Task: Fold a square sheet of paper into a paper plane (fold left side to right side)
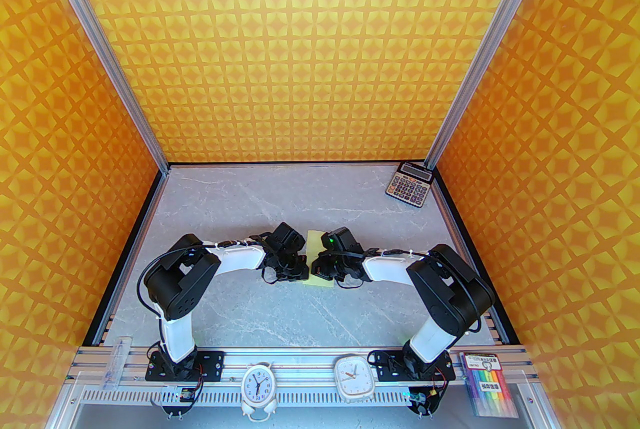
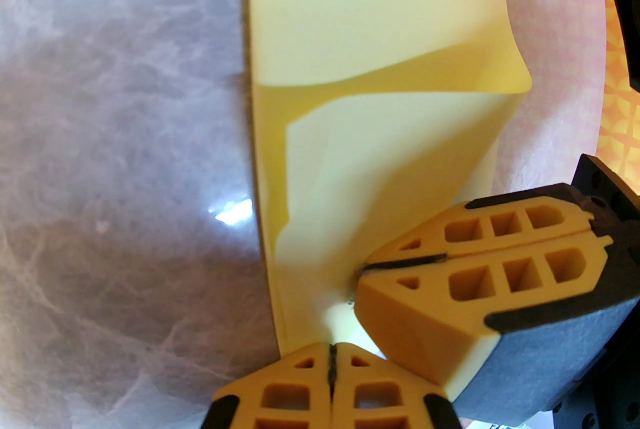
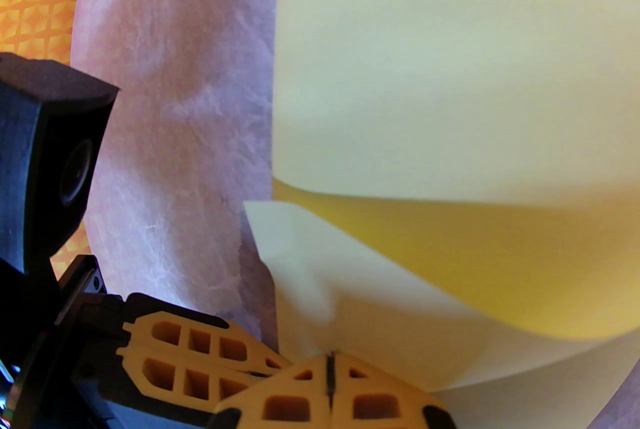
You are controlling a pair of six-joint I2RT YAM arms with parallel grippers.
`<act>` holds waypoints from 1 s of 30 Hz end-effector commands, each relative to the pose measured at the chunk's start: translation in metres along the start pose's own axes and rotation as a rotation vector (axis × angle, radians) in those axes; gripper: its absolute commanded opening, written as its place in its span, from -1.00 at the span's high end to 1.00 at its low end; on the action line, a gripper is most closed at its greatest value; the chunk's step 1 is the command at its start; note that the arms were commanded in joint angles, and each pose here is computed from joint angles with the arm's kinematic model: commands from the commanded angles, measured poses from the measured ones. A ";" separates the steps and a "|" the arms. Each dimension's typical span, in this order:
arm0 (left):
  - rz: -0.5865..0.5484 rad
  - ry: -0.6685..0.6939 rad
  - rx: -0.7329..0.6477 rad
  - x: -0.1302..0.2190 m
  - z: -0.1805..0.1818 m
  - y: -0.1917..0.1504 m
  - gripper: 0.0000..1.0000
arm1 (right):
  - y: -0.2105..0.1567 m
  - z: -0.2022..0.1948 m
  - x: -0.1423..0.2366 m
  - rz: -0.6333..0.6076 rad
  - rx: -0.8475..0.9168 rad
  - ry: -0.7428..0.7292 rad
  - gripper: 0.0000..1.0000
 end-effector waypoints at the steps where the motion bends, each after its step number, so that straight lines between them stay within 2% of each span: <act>1: 0.084 0.179 0.031 -0.023 0.035 -0.020 1.00 | -0.001 -0.016 0.005 0.015 -0.044 -0.081 1.00; 20: 0.114 0.213 0.031 -0.028 0.042 -0.023 1.00 | 0.047 -0.064 0.022 -0.035 -0.135 -0.194 1.00; 30: 0.116 0.216 0.026 -0.029 0.041 -0.022 1.00 | 0.057 -0.085 0.041 -0.069 -0.159 -0.220 1.00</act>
Point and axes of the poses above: each hand's point on the last joint's axis, 136 mm out from that joint toward the fingers, its own x axis back along the fingers, its own z axis along the line the jaws close on, y = z × x, the point moved 9 cm from there along x, back along the fingers, and after that the axes turned 14 degrees about x, right-handed, at the moved point
